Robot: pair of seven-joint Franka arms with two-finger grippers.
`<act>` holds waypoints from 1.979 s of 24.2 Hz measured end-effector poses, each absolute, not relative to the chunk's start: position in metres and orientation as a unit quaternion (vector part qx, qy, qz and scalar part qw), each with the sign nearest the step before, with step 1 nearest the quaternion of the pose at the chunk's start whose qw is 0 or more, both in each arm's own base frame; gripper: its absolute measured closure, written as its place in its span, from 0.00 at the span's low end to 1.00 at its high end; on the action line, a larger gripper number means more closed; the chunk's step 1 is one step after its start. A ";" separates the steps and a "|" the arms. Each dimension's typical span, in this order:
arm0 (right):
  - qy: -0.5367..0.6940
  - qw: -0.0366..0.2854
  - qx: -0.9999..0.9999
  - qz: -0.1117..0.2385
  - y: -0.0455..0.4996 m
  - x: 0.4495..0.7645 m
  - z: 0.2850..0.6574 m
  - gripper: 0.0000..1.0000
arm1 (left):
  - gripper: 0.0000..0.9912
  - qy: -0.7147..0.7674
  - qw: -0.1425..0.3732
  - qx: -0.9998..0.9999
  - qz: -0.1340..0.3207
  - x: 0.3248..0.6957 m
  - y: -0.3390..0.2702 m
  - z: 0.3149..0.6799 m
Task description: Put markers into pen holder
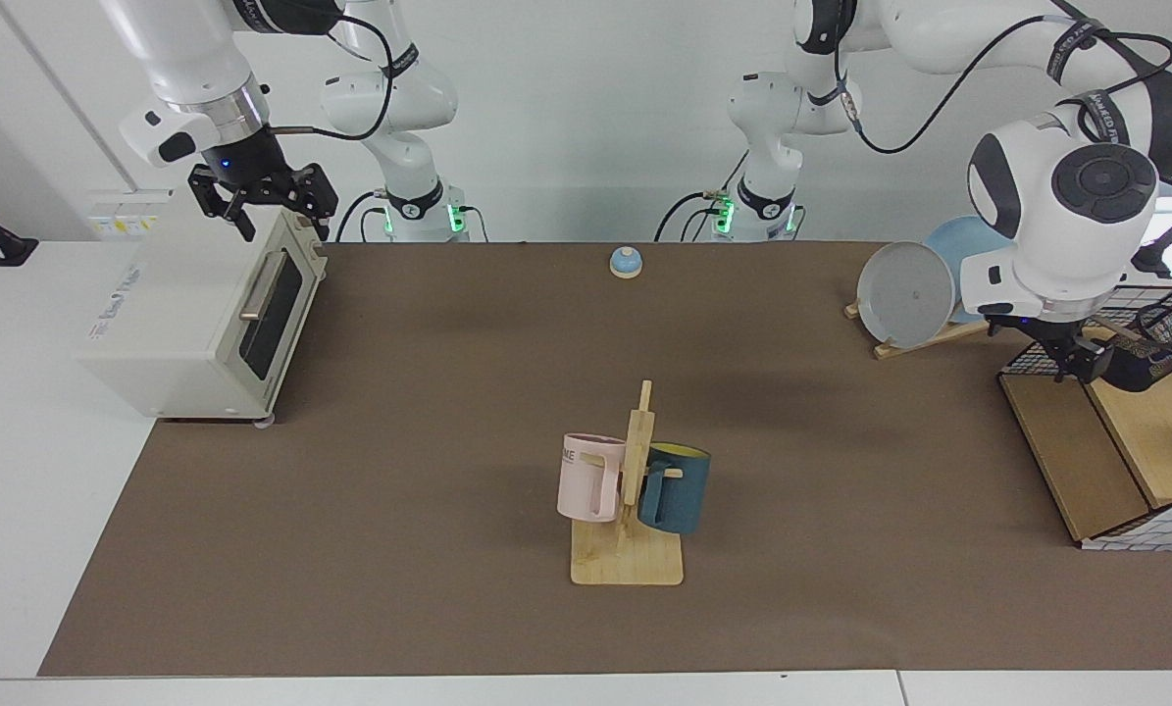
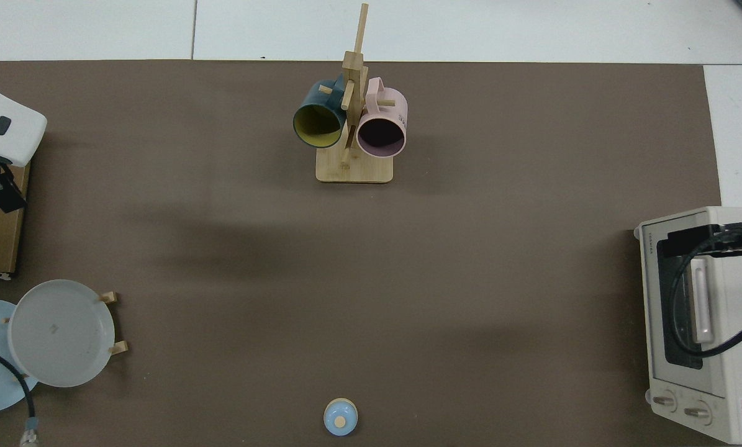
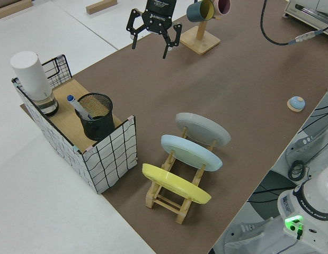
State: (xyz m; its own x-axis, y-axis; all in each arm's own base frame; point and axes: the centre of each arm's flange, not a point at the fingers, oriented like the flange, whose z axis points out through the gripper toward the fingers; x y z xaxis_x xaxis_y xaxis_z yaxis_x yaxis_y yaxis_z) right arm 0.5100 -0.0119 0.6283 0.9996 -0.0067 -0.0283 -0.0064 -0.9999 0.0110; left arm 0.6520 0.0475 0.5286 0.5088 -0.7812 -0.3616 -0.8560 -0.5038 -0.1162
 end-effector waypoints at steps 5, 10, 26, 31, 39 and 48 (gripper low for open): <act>-0.003 0.005 1.000 -0.014 -0.012 0.510 0.628 0.00 | 0.00 0.356 0.086 -0.925 0.100 0.640 0.037 0.516; -0.003 0.005 1.000 -0.014 -0.012 0.510 0.628 0.00 | 0.00 0.279 0.060 -0.954 0.087 0.632 0.028 0.515; -0.003 0.005 1.000 -0.014 -0.012 0.510 0.628 0.00 | 0.00 0.039 0.016 -0.999 0.020 0.596 -0.009 0.586; -0.003 0.005 1.000 -0.014 -0.012 0.510 0.628 0.00 | 0.00 0.020 0.011 -1.000 0.004 0.574 -0.002 0.620; -0.003 0.005 1.000 -0.014 -0.012 0.510 0.628 0.00 | 0.00 0.015 0.007 -1.000 0.000 0.557 0.003 0.641; -0.003 0.005 1.000 -0.014 -0.012 0.510 0.628 0.00 | 0.00 0.052 -0.008 -0.998 -0.016 0.539 0.004 0.630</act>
State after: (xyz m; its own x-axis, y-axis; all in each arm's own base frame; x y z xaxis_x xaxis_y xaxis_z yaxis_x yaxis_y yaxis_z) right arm 0.5100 -0.0119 0.6284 0.9996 -0.0066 -0.0282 -0.0063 -0.9999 0.0108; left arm 0.5394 0.0042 0.6302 0.9940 -0.1039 0.0336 -0.1044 -0.9944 0.0148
